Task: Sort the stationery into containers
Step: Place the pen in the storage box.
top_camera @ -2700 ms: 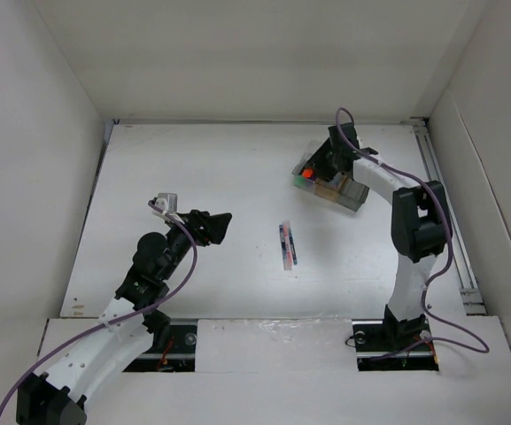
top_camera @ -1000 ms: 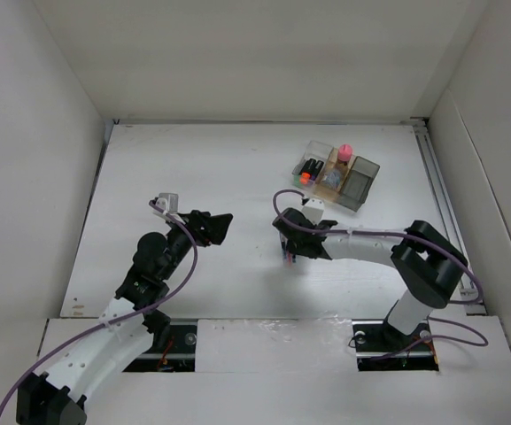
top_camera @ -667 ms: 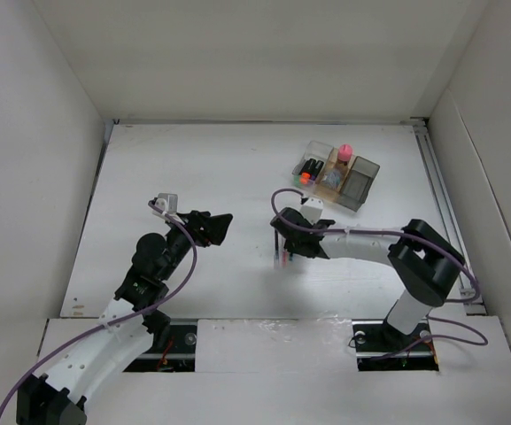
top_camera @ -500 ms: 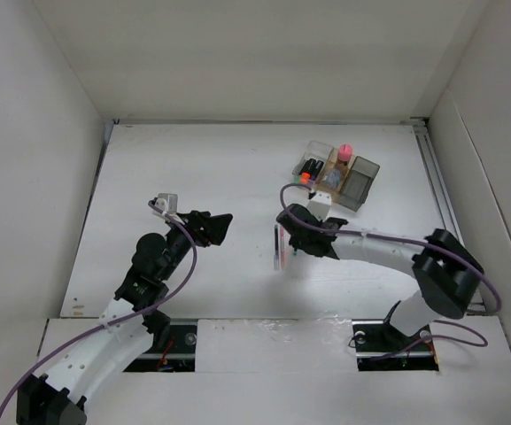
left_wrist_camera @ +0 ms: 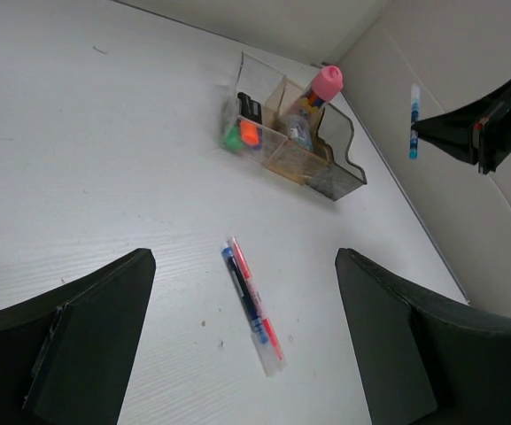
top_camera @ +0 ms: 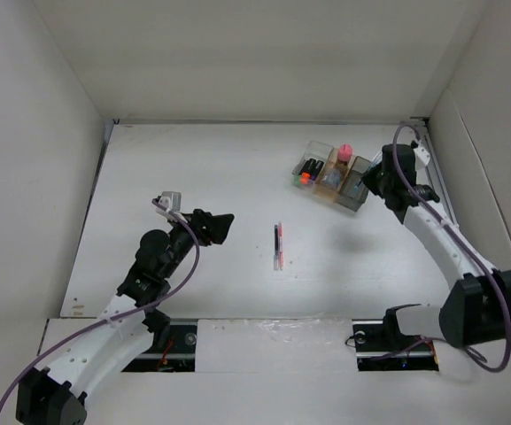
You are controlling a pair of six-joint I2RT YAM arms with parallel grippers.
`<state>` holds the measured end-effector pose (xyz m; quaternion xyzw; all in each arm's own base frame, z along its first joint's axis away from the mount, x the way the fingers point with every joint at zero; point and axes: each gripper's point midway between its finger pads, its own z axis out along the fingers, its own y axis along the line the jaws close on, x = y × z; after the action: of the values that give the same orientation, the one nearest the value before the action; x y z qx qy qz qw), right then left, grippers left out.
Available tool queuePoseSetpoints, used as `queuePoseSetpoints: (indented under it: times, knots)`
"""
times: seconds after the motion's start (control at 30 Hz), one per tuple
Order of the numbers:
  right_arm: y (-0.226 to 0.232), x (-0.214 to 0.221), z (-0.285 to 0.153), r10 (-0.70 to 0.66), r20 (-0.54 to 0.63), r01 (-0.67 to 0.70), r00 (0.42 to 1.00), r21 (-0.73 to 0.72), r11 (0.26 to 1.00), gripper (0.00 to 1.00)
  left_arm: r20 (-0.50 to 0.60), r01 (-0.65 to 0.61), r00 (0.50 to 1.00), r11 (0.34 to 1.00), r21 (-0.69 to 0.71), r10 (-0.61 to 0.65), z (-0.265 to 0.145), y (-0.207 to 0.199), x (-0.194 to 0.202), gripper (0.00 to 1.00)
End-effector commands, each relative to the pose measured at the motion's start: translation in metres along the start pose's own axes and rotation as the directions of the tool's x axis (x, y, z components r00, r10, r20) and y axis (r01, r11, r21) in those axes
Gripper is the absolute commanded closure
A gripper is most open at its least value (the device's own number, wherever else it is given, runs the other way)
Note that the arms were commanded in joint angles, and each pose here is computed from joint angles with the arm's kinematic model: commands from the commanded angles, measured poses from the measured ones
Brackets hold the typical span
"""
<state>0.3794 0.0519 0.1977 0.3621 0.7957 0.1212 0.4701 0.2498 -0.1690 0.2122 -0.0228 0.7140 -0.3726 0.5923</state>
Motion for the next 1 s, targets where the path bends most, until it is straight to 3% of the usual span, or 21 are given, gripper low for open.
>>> queuePoseSetpoints:
  times: [0.0,0.13,0.33,0.73,0.97]
  knots:
    - [0.019,-0.013,0.022,0.013,-0.069,-0.019,0.998,-0.079,0.997,0.99,0.047,-0.011,0.999,0.999,0.043,0.009,0.004,-0.016,-0.022,0.20]
    - [0.012,-0.013,0.050,0.102,-0.166,-0.123,0.981,-0.123,0.985,0.99,0.060,-0.012,0.998,0.999,0.052,0.009,0.002,-0.018,-0.025,0.20]
    - [0.007,-0.010,0.067,0.135,-0.206,-0.161,0.969,-0.111,0.981,1.00,0.066,-0.013,0.998,0.998,0.062,0.009,0.000,-0.021,-0.027,0.20]
    - [-0.004,-0.008,0.090,0.165,-0.231,-0.185,0.959,-0.067,0.981,0.99,0.057,-0.012,0.998,0.998,0.056,0.009,0.002,-0.019,-0.025,0.20]
    - [-0.003,-0.014,0.096,0.167,-0.221,-0.181,0.961,-0.042,0.983,0.94,0.057,-0.012,0.998,0.998,0.056,0.009,0.002,-0.019,-0.025,0.20]
